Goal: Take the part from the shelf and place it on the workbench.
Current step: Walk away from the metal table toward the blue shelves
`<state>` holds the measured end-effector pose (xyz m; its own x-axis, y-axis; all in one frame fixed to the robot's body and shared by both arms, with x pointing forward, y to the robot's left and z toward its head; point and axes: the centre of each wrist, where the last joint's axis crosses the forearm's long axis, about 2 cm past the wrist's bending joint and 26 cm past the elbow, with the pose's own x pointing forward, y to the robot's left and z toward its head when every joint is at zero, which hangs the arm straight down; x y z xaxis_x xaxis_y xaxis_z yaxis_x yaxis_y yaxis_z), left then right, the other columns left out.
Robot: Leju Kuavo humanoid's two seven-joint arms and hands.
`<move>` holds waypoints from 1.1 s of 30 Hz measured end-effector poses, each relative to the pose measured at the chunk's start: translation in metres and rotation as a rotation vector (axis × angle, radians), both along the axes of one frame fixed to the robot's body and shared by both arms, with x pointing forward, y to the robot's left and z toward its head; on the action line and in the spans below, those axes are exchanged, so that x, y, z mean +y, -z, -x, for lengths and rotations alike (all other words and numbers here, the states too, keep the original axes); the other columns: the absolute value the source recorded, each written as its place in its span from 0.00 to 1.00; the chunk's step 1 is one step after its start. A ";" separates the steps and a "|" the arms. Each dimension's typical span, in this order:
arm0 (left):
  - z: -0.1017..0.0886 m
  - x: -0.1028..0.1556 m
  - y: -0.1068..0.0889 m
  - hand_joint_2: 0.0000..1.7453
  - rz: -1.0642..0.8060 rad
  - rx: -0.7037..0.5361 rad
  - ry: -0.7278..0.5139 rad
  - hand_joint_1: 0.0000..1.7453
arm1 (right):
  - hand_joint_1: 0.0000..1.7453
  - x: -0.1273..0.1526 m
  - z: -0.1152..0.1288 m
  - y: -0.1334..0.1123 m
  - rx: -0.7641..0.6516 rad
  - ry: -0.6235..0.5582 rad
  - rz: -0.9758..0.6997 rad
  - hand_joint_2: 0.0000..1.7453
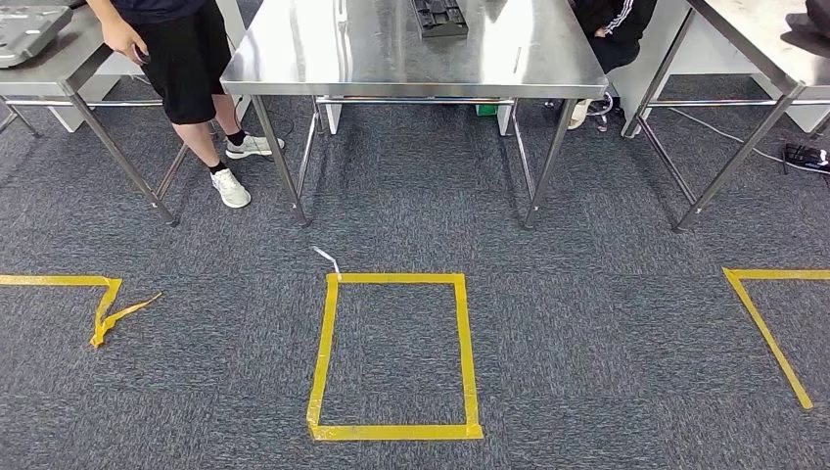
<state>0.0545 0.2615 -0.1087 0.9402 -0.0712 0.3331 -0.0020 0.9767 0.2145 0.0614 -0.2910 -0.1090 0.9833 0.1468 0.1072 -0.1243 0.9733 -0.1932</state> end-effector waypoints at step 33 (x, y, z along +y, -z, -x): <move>0.003 -0.004 0.000 0.00 -0.011 0.012 0.017 0.00 | 0.00 0.001 0.005 0.001 0.011 -0.018 0.013 1.00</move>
<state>0.0511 0.2572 -0.1087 0.9429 -0.0909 0.3205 0.0172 0.9741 0.2254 0.0564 -0.2900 -0.1097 0.9817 0.1655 0.0945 -0.1436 0.9684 -0.2040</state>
